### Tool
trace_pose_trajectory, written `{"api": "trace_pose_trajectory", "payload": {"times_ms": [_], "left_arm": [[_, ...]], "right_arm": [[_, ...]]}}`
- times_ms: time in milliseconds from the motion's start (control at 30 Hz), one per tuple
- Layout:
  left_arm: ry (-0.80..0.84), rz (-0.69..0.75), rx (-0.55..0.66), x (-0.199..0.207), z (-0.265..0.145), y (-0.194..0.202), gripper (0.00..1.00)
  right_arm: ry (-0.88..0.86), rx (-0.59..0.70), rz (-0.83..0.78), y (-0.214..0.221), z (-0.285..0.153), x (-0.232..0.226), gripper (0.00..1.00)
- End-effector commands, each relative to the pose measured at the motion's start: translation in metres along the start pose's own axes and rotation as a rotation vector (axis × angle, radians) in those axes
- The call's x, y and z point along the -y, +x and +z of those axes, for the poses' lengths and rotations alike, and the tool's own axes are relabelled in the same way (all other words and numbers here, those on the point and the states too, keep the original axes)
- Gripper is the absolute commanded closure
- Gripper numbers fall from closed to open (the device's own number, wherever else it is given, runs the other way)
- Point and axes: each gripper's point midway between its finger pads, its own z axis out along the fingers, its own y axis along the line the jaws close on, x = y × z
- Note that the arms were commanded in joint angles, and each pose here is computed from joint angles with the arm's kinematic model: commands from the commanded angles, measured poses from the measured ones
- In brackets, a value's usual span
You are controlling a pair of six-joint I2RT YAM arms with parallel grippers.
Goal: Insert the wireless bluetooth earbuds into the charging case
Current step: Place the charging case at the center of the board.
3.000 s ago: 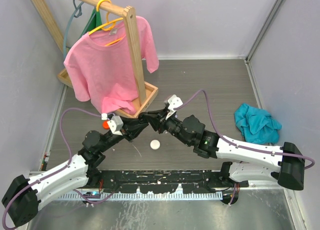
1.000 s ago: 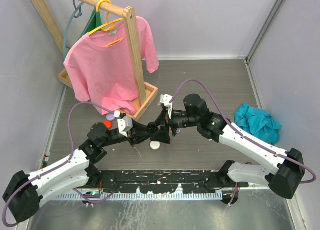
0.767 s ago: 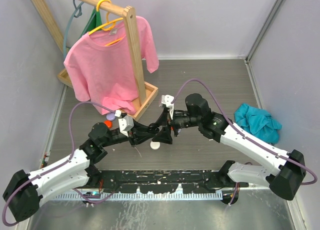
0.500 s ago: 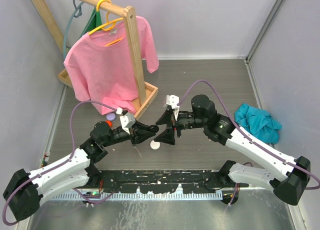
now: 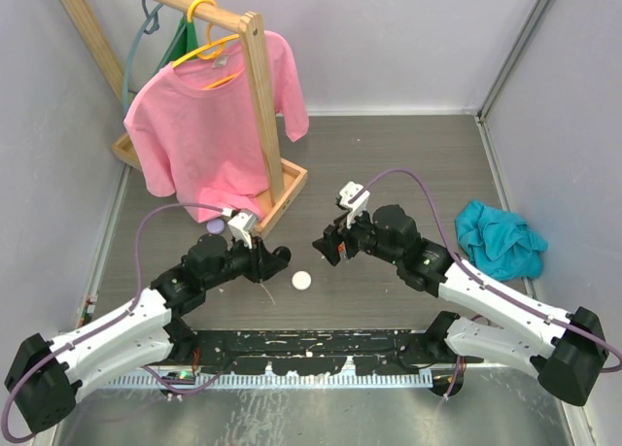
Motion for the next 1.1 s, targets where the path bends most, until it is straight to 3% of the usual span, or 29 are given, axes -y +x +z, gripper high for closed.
{"api": "trace_pose_trajectory", "payload": {"times_ms": [0,367,700,933,1067], "left_arm": [[-0.155,-0.226,-0.050,-0.019,-0.002,0.014,0.95],[-0.305,-0.421,-0.173,-0.051,0.016,0.067,0.92],[-0.325,-0.516,-0.232,-0.055,0.034,0.085,0.83],[-0.299,-0.565,-0.273,-0.039,0.046,0.097,0.71],[-0.407,-0.553,-0.340,-0.050,0.040,0.115,0.58]], "right_arm": [[0.259,0.153,0.043,-0.020,-0.003,0.044,0.19],[0.418,0.200,0.069,0.013,-0.008,0.074,0.19],[0.504,0.272,0.068,0.025,-0.022,0.090,0.19],[0.533,0.291,0.066,0.030,-0.025,0.095,0.20],[0.538,0.299,0.069,0.030,-0.026,0.096,0.20]]}}
